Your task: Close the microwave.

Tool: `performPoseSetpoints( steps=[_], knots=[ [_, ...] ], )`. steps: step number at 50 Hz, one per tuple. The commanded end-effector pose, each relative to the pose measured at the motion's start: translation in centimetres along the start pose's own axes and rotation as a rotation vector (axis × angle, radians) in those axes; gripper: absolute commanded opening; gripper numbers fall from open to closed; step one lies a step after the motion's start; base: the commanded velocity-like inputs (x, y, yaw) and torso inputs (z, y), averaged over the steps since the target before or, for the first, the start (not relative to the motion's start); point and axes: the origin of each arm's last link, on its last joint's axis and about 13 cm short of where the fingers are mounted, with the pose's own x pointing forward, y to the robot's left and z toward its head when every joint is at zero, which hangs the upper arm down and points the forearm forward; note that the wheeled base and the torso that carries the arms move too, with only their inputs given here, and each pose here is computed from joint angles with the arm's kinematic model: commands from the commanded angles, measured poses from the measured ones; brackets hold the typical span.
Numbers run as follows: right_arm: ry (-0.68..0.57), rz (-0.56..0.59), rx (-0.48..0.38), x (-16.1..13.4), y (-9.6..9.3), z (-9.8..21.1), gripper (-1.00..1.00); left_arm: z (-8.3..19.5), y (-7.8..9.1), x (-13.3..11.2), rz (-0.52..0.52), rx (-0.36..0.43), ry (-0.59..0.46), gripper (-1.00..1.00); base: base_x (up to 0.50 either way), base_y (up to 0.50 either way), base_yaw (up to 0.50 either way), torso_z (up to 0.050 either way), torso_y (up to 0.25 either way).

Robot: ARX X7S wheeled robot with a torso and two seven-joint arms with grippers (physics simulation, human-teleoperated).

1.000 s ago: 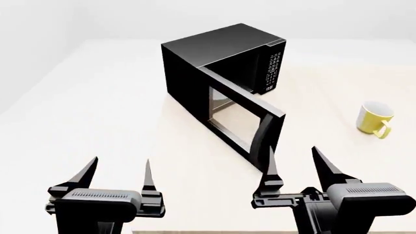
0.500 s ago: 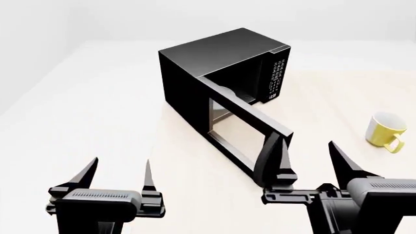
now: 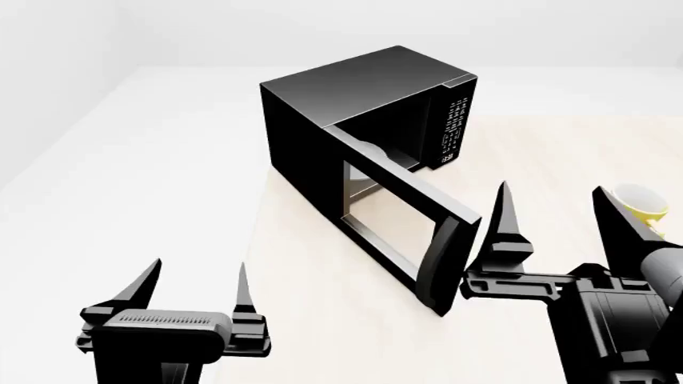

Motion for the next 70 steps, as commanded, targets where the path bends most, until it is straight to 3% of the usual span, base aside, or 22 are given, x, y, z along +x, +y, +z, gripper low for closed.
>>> performPoseSetpoints(
  steps=[1, 28, 70],
  knots=[
    [-0.023, -0.011, -0.033, 0.7, -0.3, 1.8, 1.0, 0.0, 0.0, 0.0, 0.0, 0.0, 0.001, 1.0, 0.0, 0.0, 0.0, 0.0, 0.0],
    [-0.043, -0.019, -0.016, 0.8, -0.3, 2.2, 1.0, 0.4, 0.0, -0.2, -0.001, 0.003, -0.013, 1.0, 0.45, 0.0, 0.0, 0.0, 0.001],
    [-0.086, 0.024, -0.014, 1.5, 0.7, 4.4, 1.0, 0.4, 0.4, -0.2, 0.019, 0.002, -0.013, 1.0, 0.04, 0.0, 0.0, 0.0, 0.0]
  ],
)
